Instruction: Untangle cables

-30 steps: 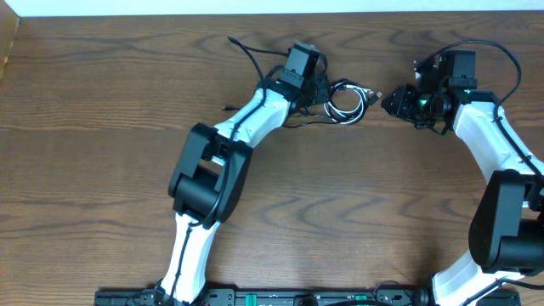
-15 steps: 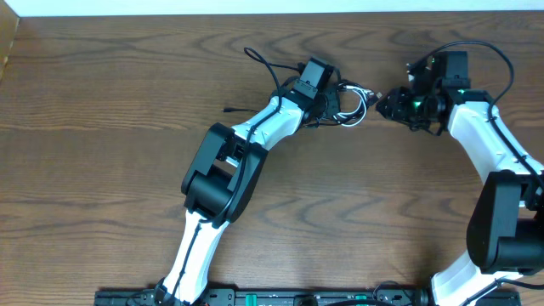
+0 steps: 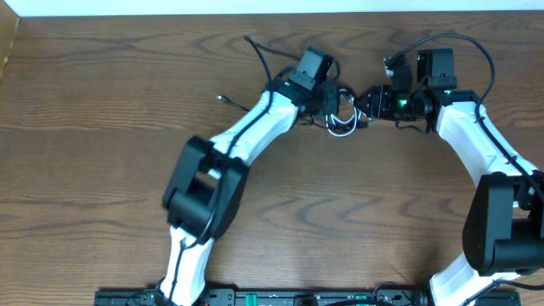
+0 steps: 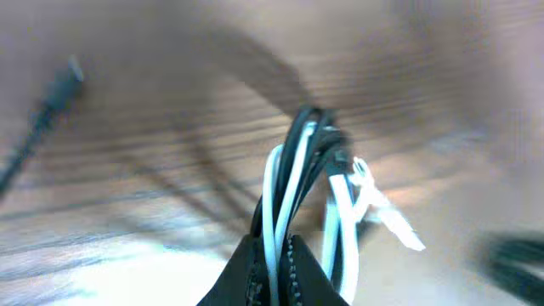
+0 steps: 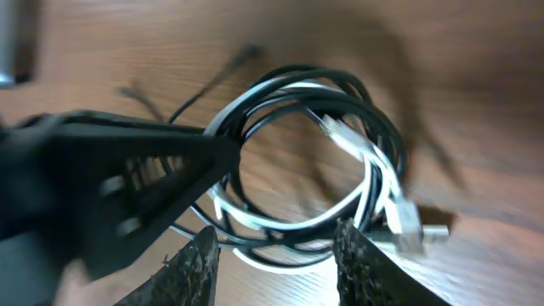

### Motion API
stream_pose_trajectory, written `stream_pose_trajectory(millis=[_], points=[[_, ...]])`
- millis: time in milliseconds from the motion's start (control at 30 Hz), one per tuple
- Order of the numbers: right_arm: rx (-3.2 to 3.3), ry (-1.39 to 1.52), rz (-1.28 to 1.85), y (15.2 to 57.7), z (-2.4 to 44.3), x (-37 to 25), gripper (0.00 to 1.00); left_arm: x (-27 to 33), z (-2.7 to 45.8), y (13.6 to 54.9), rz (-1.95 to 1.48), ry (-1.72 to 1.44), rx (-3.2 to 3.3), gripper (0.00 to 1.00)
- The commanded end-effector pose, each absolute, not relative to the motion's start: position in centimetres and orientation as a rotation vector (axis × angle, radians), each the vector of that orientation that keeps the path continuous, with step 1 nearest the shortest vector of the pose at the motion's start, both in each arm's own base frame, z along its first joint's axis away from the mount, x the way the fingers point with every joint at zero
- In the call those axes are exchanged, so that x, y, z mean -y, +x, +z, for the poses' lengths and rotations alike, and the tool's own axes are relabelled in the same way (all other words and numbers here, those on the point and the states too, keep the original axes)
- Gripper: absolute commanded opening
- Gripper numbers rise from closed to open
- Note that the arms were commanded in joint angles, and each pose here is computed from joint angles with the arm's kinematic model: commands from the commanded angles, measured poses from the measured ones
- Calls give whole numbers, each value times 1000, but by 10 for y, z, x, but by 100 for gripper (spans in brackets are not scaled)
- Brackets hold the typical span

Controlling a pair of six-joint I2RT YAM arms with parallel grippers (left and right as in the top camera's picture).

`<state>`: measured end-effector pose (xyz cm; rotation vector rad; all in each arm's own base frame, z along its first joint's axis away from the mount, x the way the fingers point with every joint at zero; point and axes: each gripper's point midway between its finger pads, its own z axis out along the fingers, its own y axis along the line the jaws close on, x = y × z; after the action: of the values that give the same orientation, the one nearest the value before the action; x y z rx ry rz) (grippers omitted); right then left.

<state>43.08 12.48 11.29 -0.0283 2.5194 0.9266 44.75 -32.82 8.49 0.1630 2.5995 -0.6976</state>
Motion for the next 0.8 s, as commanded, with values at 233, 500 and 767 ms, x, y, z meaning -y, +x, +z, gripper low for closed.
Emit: stream_pose_trajectory(millis=[233,500,767], points=[[-2358,-11,970,422,193,-129,43,337,190,422,-1028,438,-2403,7],[-2490,157,824,430,147,-121,42,330,235,420,-1435,408,-2303,7],[-2498,291,717,452,117,-120,43,347,283,402,-1748,518,-2142,8]])
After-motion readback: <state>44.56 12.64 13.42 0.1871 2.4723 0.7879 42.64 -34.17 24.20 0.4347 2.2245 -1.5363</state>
